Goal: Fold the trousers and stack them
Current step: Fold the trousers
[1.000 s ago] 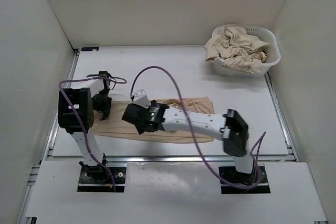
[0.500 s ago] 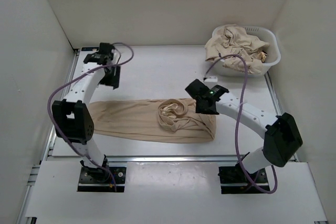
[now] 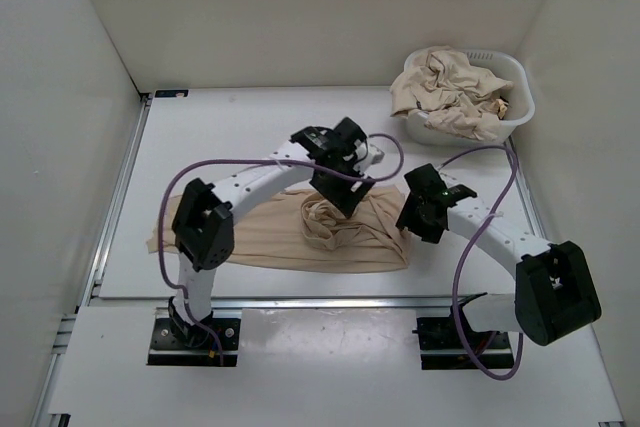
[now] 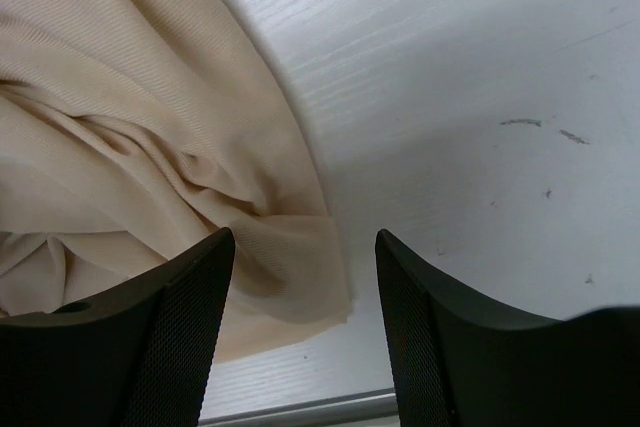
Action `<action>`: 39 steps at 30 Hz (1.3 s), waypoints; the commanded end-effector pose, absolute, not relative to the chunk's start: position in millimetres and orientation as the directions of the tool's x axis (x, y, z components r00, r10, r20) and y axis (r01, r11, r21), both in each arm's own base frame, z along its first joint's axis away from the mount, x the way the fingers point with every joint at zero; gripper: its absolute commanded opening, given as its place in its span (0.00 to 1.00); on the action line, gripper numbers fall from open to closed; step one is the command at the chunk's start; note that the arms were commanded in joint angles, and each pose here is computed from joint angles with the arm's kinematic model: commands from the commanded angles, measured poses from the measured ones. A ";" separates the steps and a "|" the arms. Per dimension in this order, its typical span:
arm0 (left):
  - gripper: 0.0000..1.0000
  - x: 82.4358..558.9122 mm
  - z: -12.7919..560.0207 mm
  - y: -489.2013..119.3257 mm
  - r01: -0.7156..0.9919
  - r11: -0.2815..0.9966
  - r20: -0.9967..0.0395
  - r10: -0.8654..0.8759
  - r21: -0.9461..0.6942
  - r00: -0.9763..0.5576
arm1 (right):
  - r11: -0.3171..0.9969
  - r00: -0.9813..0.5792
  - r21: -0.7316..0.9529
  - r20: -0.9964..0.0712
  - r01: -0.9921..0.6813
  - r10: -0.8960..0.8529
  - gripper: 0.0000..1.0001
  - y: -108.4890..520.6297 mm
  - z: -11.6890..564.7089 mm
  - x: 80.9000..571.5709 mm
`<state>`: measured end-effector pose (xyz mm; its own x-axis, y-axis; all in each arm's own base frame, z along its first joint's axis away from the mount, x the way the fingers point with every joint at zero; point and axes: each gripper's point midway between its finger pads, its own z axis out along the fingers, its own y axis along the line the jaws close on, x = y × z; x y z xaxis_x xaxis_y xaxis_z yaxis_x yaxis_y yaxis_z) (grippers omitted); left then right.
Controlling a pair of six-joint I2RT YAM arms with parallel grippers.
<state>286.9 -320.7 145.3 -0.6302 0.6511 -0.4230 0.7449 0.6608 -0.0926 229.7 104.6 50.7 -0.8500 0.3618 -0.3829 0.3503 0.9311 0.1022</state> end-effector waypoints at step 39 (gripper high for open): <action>0.41 273.7 34.7 -363.0 0.784 0.603 -0.323 0.720 -0.146 -0.614 | 0.860 -0.824 0.255 -0.263 0.442 0.501 0.61 122.4 14.0 213.6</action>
<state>273.2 -367.7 38.5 -0.6170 0.7120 -0.3351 0.7820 0.6022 -0.1604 217.0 121.3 18.7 -0.8328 0.4770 -0.2811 0.4202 0.8751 0.2401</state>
